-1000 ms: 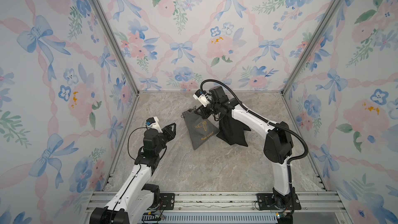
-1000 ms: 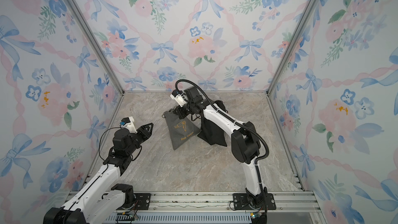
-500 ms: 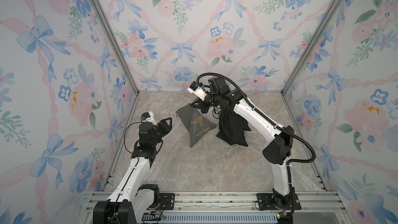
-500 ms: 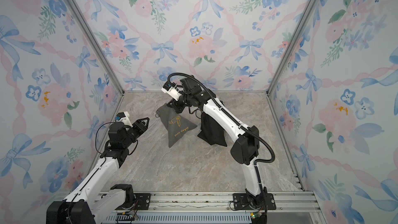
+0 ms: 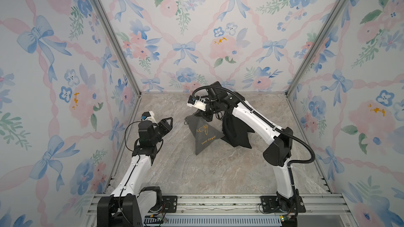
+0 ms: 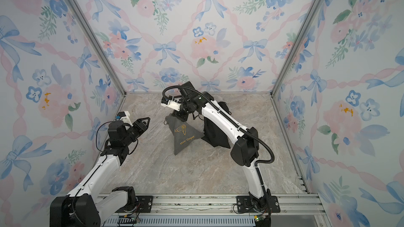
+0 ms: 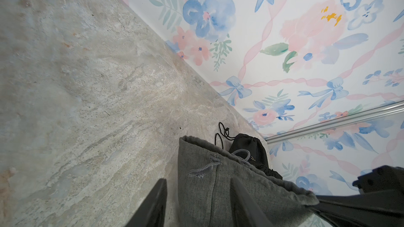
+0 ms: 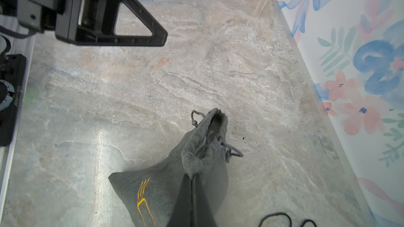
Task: Pack away hair dryers
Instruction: Adjust the drawstring bag at the center of the board.
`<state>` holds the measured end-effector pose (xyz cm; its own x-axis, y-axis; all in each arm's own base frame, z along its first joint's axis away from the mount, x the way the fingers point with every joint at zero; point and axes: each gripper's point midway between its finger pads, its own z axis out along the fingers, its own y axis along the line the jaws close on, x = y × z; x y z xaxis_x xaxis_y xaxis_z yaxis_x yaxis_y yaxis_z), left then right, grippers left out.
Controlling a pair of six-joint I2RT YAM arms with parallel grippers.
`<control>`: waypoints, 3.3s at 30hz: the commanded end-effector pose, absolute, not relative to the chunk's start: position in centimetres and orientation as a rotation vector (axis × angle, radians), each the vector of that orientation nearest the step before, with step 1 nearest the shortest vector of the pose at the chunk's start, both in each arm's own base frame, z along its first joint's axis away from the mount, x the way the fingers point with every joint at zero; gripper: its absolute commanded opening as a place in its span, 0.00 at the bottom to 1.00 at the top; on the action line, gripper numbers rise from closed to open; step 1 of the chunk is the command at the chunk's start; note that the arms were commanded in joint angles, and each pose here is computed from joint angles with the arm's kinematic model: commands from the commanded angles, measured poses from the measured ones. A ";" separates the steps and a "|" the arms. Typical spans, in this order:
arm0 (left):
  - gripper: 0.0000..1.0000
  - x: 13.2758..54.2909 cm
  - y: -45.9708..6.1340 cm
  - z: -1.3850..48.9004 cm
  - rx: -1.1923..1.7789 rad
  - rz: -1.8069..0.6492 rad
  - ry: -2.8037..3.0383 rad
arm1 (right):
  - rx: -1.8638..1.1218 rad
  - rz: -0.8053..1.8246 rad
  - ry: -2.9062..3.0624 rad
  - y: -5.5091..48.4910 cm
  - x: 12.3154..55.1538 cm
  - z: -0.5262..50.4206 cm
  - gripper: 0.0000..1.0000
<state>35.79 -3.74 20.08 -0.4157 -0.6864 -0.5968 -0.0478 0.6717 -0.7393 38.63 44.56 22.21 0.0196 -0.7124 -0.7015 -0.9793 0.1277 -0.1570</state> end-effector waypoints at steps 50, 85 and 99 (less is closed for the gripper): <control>0.51 37.2 -4.0 18.8 -0.577 -0.856 1.913 | -1.068 0.226 1.852 46.0 30.8 13.8 0.57; 0.51 37.1 -3.7 18.9 -0.596 -0.841 1.900 | -0.603 -0.144 1.982 34.0 40.9 12.3 0.30; 0.53 36.8 -3.9 18.4 -0.594 -0.852 1.914 | -0.654 0.181 2.070 42.4 29.7 12.6 0.54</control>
<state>36.92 -3.74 18.51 -0.4519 -0.6943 -0.5601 -0.0591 0.6498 -0.7578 32.01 41.48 15.16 -0.3554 -0.3935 -0.8479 -0.5106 0.8415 -0.1765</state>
